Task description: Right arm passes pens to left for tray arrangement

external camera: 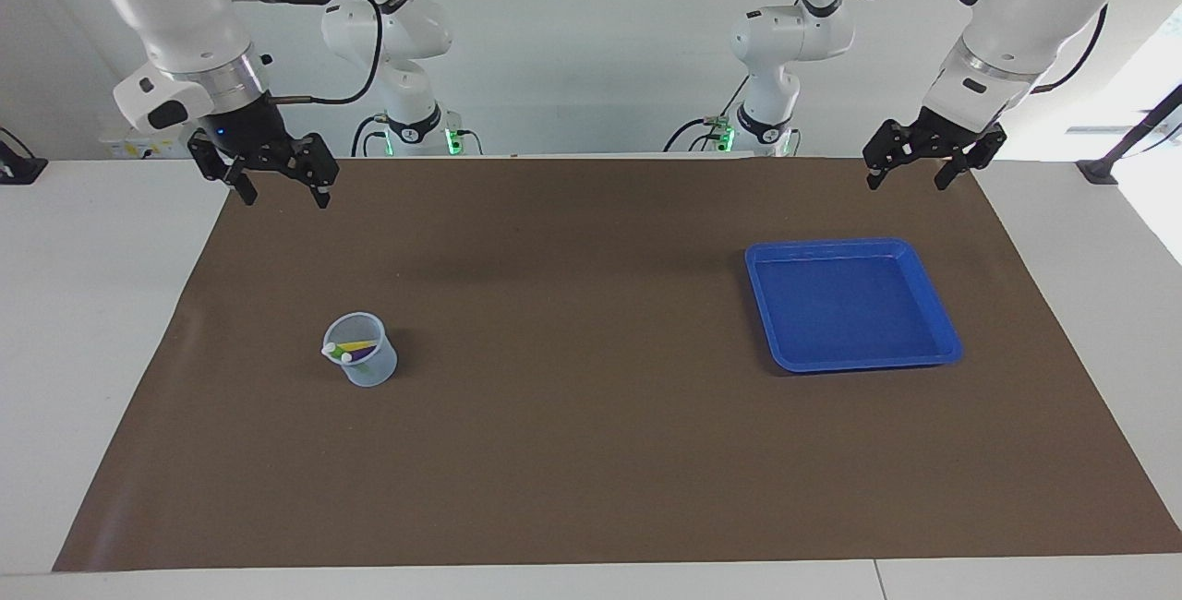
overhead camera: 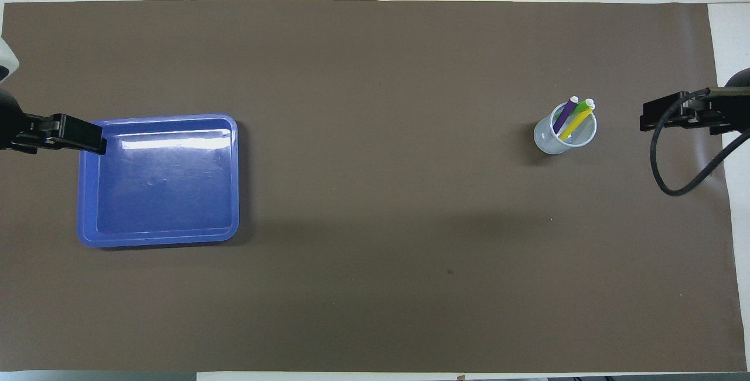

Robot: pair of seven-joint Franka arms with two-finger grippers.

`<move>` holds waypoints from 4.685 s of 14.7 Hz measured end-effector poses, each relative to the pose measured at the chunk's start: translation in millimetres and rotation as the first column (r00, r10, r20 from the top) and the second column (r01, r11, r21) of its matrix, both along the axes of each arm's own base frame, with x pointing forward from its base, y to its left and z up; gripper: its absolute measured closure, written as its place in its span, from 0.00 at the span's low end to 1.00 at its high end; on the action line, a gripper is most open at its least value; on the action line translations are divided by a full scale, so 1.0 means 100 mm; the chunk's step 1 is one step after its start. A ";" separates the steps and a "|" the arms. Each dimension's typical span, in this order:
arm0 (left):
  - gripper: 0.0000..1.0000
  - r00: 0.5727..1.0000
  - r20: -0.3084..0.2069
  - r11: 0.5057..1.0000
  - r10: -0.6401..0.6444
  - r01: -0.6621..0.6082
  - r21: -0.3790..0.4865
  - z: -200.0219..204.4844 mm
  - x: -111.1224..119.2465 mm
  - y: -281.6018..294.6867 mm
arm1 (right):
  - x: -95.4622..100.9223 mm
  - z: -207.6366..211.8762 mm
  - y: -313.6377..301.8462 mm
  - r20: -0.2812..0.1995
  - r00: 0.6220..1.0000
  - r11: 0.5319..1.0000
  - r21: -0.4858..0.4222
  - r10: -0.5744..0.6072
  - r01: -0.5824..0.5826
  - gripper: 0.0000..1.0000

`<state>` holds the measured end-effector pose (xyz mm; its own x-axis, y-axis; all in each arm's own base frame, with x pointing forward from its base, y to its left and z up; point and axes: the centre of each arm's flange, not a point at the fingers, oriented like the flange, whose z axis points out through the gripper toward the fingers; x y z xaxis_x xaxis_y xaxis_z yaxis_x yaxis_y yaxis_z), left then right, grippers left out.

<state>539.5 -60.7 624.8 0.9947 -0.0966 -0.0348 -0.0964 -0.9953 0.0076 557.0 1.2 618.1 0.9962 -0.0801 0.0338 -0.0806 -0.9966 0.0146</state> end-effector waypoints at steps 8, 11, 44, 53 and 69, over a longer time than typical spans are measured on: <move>0.00 1.000 0.000 1.000 0.000 0.000 0.000 0.00 0.00 0.00 | 0.00 0.00 0.00 -0.001 1.000 1.000 0.000 0.000 0.000 0.00; 0.00 1.000 0.000 1.000 0.000 0.000 0.000 0.00 0.00 0.00 | 0.00 0.00 0.00 -0.001 1.000 1.000 0.000 0.000 0.000 0.00; 0.00 1.000 0.000 1.000 0.001 -0.001 0.000 0.00 0.00 0.00 | 1.32 -2.16 0.09 0.025 0.589 0.575 0.189 0.807 -0.796 0.12; 0.00 1.000 -0.011 1.000 0.002 -0.002 0.001 -0.01 -0.01 0.01 | 1.31 -2.26 0.06 0.039 0.560 0.543 0.199 0.828 -0.816 0.25; 0.00 0.999 -0.024 0.999 0.044 -0.044 -0.026 -0.03 -0.03 -0.02 | 1.27 -2.25 -0.01 0.035 0.564 0.546 0.209 0.825 -0.811 0.82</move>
